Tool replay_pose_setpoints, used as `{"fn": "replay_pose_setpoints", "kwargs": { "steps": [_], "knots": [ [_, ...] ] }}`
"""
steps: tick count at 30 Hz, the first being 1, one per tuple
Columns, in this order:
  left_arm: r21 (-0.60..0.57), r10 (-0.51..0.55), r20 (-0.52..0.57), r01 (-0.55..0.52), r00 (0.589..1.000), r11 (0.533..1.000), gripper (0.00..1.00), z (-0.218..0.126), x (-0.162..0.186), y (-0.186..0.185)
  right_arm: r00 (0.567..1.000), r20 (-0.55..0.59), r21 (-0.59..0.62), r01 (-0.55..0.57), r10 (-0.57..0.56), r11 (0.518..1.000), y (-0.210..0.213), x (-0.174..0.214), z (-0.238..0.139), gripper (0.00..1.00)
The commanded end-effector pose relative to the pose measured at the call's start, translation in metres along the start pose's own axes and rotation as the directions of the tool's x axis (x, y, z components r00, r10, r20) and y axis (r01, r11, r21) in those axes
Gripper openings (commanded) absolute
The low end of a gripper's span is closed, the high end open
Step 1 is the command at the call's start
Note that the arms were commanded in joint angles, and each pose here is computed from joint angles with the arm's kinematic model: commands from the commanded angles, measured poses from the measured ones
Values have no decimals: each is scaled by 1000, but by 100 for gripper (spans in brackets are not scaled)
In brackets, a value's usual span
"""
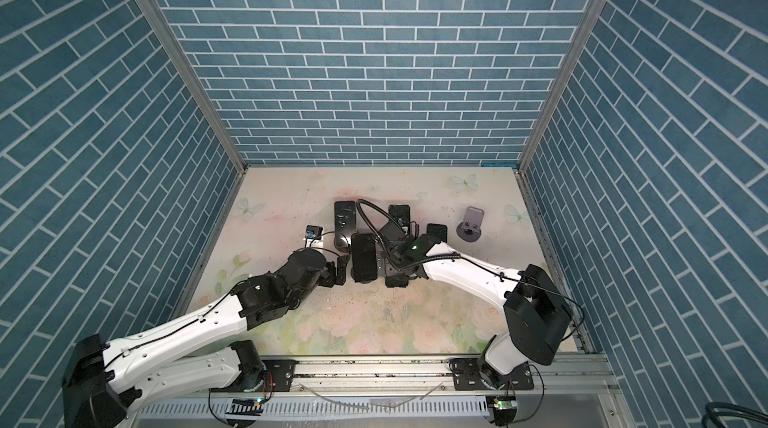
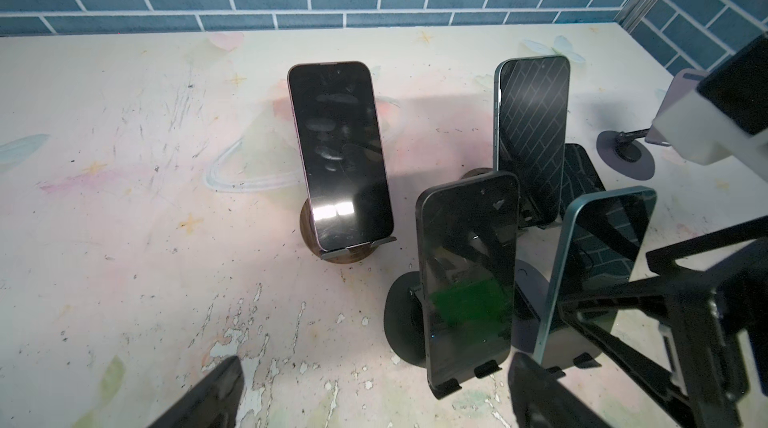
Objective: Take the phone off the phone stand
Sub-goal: 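Move the right gripper to the teal-edged phone on its stand and grasp it, then lift the teal-edged phone off its stand with the right gripper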
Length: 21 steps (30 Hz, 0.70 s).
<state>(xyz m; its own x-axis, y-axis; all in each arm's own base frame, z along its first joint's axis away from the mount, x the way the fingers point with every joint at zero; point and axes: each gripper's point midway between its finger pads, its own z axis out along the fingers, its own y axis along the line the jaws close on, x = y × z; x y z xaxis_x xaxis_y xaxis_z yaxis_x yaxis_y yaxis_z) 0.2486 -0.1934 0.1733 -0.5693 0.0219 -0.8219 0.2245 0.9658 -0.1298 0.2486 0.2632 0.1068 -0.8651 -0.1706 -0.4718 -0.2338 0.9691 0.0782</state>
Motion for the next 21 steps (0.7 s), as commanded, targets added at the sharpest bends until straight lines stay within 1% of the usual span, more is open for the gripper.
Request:
{"fn": "replay_pose_setpoints", "kwargs": {
  "steps": [1,4,8,15,19,21],
  "knots": [
    [-13,13,0,-13,1000,1000,100,-2,4,5,996,62,13,-65,65,998,7,-19,-3,99],
    [-16,16,0,-16,1000,1000,100,-3,6,6,995,61,42,-83,80,996,5,-17,3,99],
    [-23,21,0,-21,1000,1000,100,-4,7,9,994,51,60,-98,95,993,3,-13,11,95],
    [-25,32,-2,-32,999,999,100,-6,8,11,993,38,56,-112,110,992,7,-9,21,90],
    [-29,42,-7,-42,999,999,100,-5,10,12,993,23,55,-113,112,992,8,-6,25,85],
    [-31,44,-8,-44,999,999,100,-5,10,12,993,19,53,-116,115,992,9,-6,25,80]
  ]
}}
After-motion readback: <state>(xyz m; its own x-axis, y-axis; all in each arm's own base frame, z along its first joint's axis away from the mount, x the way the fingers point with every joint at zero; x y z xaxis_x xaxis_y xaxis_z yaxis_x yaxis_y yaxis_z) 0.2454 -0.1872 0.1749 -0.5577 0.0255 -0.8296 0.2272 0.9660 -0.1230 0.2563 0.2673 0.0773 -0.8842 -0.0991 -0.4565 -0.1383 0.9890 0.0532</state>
